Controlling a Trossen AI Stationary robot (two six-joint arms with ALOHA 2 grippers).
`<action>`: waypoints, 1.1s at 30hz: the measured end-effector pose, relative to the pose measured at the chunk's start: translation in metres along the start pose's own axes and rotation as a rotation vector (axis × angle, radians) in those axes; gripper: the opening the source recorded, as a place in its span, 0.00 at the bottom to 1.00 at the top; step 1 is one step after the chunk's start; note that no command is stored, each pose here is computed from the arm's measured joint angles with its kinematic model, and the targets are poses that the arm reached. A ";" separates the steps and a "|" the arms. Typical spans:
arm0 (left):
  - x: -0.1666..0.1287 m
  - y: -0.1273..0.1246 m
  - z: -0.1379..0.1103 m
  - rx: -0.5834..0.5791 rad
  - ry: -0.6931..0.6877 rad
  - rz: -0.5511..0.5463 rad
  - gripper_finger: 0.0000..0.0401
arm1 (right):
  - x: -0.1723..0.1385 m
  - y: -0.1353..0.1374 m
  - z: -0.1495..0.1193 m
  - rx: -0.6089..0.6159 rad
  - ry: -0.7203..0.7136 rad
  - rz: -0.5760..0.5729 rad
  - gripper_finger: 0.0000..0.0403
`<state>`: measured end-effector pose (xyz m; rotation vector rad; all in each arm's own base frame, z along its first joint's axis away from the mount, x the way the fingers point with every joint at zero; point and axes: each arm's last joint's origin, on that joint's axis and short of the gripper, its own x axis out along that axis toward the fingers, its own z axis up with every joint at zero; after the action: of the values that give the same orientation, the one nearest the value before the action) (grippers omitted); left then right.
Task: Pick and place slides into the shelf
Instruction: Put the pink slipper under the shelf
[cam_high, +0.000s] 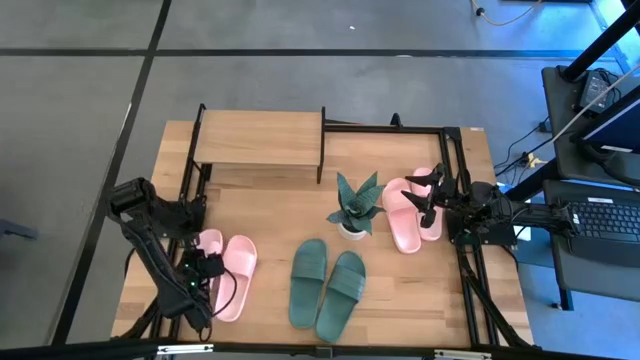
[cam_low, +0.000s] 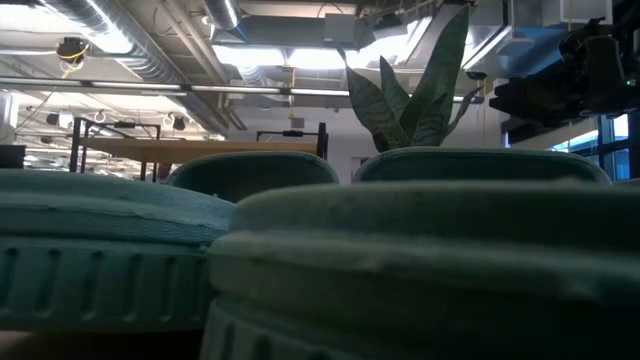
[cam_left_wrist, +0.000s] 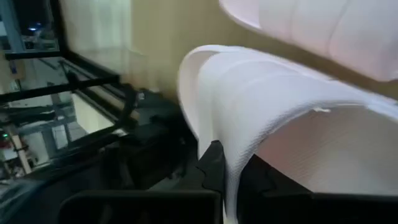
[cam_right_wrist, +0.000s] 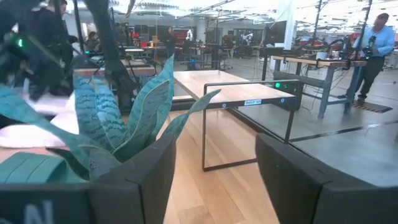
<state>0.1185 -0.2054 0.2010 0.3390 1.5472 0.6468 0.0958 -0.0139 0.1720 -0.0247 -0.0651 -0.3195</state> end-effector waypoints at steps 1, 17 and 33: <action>-0.007 0.003 0.002 -0.007 -0.020 -0.040 0.01 | 0.000 0.000 0.000 -0.004 0.000 0.001 0.55; -0.001 0.069 0.090 -0.208 -0.237 0.037 0.01 | 0.000 0.000 0.000 -0.004 0.000 0.001 0.55; 0.090 0.123 0.137 -0.088 -0.029 0.252 0.00 | 0.000 0.000 0.000 -0.004 0.000 0.003 0.55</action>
<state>0.2237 -0.0291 0.2034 0.4793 1.4554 0.8996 0.0958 -0.0138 0.1720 -0.0285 -0.0644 -0.3165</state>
